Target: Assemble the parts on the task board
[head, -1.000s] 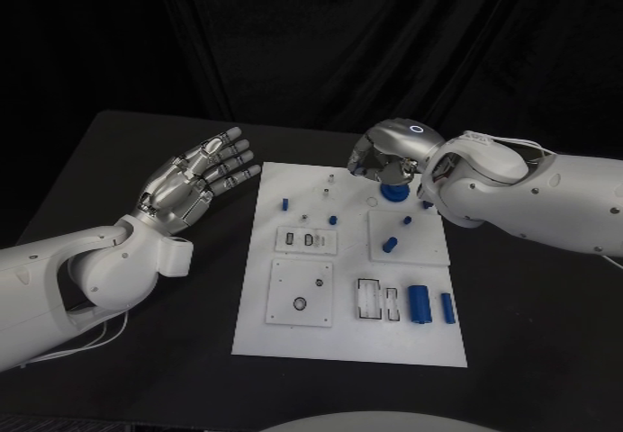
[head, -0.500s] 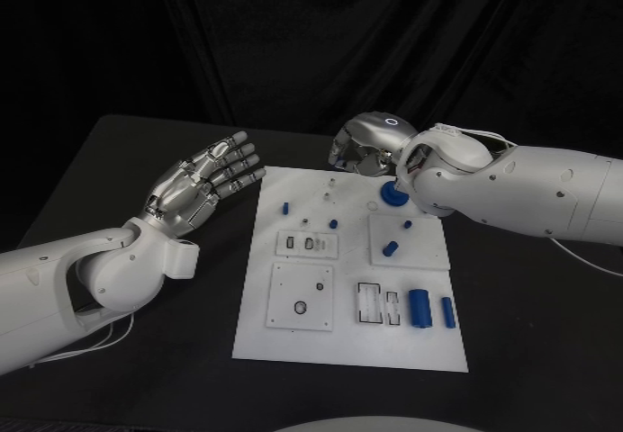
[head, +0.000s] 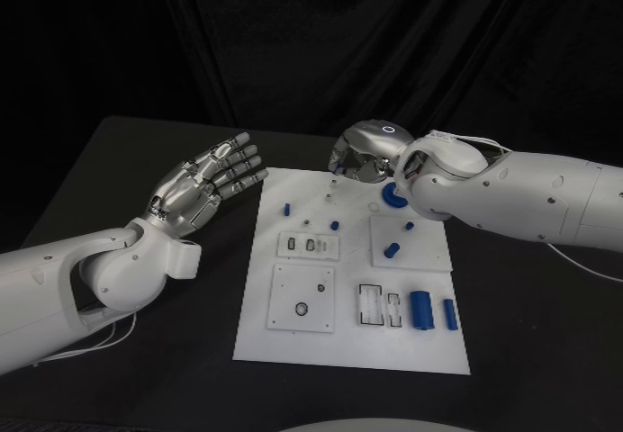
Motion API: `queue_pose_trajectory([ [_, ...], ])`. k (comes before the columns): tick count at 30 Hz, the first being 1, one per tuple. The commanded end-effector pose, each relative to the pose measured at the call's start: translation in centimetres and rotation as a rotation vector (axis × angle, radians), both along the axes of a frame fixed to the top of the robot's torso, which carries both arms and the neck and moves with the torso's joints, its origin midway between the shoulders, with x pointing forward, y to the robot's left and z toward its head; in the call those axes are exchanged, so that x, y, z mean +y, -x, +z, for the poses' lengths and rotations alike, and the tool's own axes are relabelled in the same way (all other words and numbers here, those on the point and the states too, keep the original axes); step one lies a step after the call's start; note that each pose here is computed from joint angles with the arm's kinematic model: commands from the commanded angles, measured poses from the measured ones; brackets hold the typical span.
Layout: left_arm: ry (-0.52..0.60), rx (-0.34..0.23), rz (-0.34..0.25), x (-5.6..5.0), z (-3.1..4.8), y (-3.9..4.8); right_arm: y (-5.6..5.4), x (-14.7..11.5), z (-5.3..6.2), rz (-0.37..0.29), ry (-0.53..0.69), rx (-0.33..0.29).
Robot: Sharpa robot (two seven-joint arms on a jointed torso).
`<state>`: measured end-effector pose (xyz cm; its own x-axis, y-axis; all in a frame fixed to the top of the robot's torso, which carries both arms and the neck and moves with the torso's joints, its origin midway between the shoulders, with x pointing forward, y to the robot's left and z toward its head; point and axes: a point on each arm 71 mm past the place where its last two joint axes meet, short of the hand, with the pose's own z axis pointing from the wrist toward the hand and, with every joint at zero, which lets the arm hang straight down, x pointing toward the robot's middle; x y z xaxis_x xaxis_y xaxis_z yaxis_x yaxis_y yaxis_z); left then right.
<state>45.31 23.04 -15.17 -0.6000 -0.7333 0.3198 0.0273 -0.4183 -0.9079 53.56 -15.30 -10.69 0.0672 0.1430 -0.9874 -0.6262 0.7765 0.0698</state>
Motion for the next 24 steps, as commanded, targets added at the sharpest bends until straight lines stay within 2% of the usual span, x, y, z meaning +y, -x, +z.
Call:
queue_pose_trajectory([
  [1, 0.151, -0.167, 0.063, 0.7, 1.5, 0.25, 0.1, 0.0, -0.4, -0.007, 0.022, 0.017],
  [24, 0.146, -0.16, 0.058, 0.6, 1.44, 0.18, -0.2, 0.0, -1.7, -0.023, 0.039, 0.051],
])
